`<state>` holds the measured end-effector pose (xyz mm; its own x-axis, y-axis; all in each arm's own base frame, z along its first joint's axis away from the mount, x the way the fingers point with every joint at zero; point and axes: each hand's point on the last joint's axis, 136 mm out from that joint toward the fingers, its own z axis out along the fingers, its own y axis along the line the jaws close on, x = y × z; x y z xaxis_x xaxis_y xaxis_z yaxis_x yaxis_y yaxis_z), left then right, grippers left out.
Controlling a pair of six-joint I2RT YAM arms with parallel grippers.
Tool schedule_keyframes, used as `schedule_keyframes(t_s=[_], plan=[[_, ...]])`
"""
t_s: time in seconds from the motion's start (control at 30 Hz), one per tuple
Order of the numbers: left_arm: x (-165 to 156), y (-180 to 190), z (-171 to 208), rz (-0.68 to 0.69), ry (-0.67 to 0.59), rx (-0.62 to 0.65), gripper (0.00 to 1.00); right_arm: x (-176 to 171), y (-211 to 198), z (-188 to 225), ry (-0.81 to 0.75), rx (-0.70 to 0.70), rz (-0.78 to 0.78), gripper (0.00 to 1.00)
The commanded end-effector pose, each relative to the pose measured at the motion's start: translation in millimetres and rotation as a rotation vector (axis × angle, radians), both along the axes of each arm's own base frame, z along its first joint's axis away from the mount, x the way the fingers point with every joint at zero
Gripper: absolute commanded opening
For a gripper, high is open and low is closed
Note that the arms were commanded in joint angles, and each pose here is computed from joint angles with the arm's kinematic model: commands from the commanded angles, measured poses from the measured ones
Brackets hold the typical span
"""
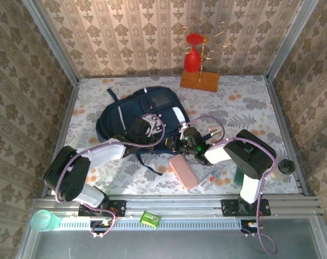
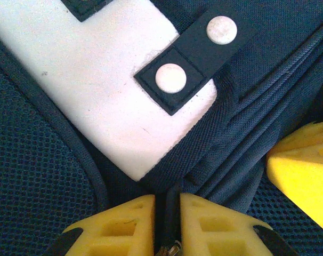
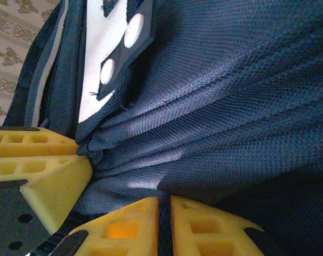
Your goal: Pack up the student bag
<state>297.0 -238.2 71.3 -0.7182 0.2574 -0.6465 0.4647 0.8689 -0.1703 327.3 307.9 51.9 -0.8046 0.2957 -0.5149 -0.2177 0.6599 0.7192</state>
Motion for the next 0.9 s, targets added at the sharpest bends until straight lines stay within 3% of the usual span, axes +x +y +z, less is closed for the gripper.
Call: schedule_keyframes(t_s=[0.0, 0.57, 0.87], plan=[[7.7, 8.3, -4.3, 0.048, -0.002, 0.004, 0.16, -22.4, -17.8, -50.2, 0.15, -0.111, -0.008, 0.16], [0.3, 22.4, 13.2, 0.087, -0.053, -0.049, 0.0, -22.1, -27.0, -60.3, 0.192, -0.154, -0.049, 0.14], [1.3, 37.3, 13.5, 0.163, -0.056, -0.066, 0.0, -22.2, -41.7, -69.7, 0.244, -0.223, -0.107, 0.12]])
